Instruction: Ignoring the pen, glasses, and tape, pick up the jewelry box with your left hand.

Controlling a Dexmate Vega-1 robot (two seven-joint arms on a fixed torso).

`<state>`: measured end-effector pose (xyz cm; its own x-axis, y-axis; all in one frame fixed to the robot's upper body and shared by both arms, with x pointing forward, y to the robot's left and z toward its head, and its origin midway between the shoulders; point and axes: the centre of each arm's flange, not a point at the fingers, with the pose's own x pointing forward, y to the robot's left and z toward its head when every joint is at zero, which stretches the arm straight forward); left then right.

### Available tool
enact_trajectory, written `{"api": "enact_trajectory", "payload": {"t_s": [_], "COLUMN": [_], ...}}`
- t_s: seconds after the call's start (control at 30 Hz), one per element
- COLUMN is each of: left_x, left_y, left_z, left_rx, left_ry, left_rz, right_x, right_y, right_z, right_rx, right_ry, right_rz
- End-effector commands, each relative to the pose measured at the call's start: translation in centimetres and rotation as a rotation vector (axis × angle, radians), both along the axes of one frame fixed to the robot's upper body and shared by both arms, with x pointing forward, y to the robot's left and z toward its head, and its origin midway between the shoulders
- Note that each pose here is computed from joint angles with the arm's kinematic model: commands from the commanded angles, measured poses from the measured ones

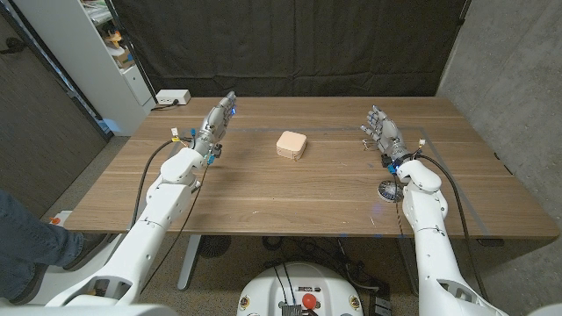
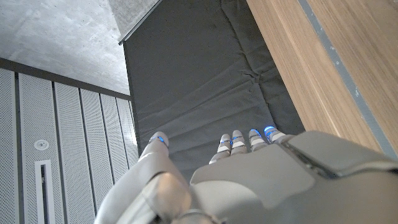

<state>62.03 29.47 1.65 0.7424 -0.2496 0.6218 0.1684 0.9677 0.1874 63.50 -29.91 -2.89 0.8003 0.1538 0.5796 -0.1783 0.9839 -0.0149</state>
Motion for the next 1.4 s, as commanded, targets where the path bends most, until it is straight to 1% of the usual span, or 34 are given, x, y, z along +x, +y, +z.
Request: {"api": "enact_trajectory", "payload": {"t_s": [0.03,0.13,0.23,0.6,0.97,1.4], "left_x": [-0.5,-0.7,-0.8,-1.6,-1.8,-2.0], "left_y": [-0.5,-0.6,-0.6,-0.8,-1.3,-2.3], "left_z": [0.8,0.9,1.0,1.5,2.2,3.2], "left_rx": [0.05,0.054,0.042,0.073,0.112,0.16], "left_ry": [-0.005,-0.008,-0.006,-0.028,-0.033,-0.046], "left_rz": [0.001,0.001,-0.024,0.011,0.023,0.035], "right_x": [-0.3,-0.4,-0.5,-0.5,-0.7,-0.9], "right_y": [-0.4,-0.4,-0.3,-0.5,-0.6,-1.2], "right_z": [-0.1,-0.1,0.0,0.1,0.5,0.5], "right_rx": [0.003,-0.001,0.001,0.0,0.002,0.004], "right_ry": [-0.007,-0.012,-0.013,-0.013,-0.027,-0.029], "right_rz": [-0.009,-0.008,-0.008,-0.004,-0.003,-0.009]}}
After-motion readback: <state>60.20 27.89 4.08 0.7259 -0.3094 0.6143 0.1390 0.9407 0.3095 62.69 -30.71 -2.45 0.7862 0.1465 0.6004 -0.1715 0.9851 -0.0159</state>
